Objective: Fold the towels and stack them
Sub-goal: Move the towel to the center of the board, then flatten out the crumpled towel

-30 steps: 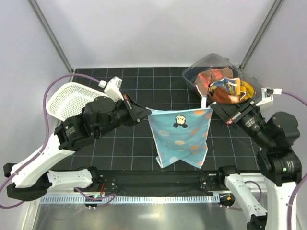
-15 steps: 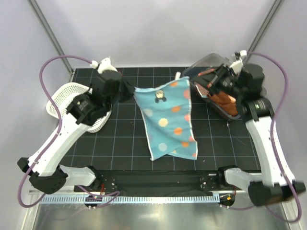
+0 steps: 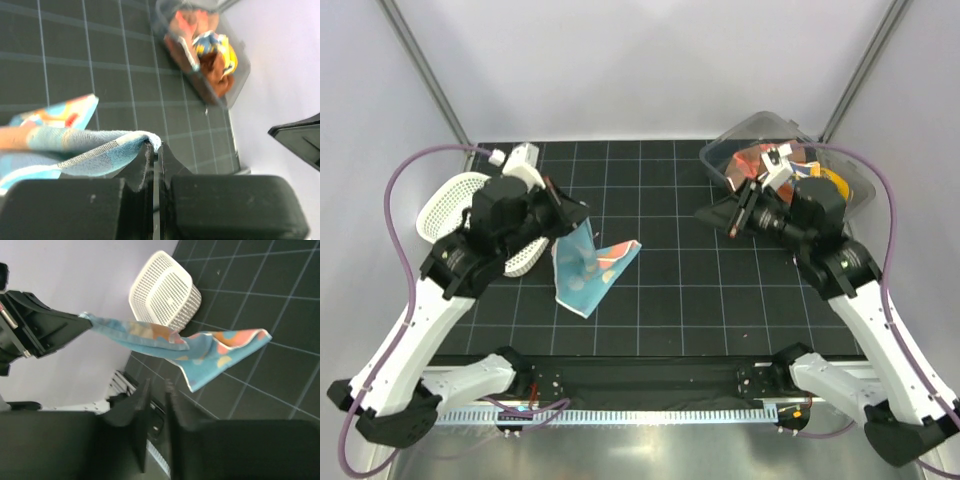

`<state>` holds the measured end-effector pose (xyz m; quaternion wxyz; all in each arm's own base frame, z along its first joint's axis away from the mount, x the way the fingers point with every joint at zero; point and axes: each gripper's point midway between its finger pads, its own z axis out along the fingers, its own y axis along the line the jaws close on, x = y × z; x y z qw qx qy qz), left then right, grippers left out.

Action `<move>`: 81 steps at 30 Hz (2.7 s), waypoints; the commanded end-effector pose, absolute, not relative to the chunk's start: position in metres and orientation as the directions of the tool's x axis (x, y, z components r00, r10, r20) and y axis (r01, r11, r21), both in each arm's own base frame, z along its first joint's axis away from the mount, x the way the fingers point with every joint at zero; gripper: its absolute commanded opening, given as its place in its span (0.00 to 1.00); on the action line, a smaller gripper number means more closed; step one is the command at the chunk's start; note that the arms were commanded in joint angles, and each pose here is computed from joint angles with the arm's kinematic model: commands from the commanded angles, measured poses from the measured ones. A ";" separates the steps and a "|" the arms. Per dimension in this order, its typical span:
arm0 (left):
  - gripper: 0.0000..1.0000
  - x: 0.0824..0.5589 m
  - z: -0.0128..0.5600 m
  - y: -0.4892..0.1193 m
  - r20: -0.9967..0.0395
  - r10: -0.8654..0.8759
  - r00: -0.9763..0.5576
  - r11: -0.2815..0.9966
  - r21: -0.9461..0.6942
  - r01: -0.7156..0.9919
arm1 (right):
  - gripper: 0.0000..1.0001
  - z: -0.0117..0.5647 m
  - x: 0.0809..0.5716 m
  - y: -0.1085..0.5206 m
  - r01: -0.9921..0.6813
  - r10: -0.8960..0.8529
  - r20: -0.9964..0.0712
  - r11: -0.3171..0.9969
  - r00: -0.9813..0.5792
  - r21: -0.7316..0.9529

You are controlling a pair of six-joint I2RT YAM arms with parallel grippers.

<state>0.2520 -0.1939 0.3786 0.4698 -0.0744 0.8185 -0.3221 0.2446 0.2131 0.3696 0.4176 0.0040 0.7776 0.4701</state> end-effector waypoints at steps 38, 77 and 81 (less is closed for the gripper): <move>0.00 0.185 0.110 -0.217 -0.465 -0.304 -0.832 0.904 -0.416 -0.098 | 0.53 0.092 0.157 0.209 -0.039 0.240 -0.449 0.848 -0.861 0.528; 0.00 0.176 0.130 -0.233 -0.446 -0.304 -0.842 0.845 -0.535 -0.021 | 0.01 0.072 0.137 0.266 0.022 0.386 -0.614 0.857 -0.688 0.515; 0.00 0.170 0.184 -0.251 -0.459 -0.280 -0.843 0.786 -0.614 0.074 | 0.01 0.133 0.126 0.274 -0.151 0.326 -0.660 0.816 -0.677 0.559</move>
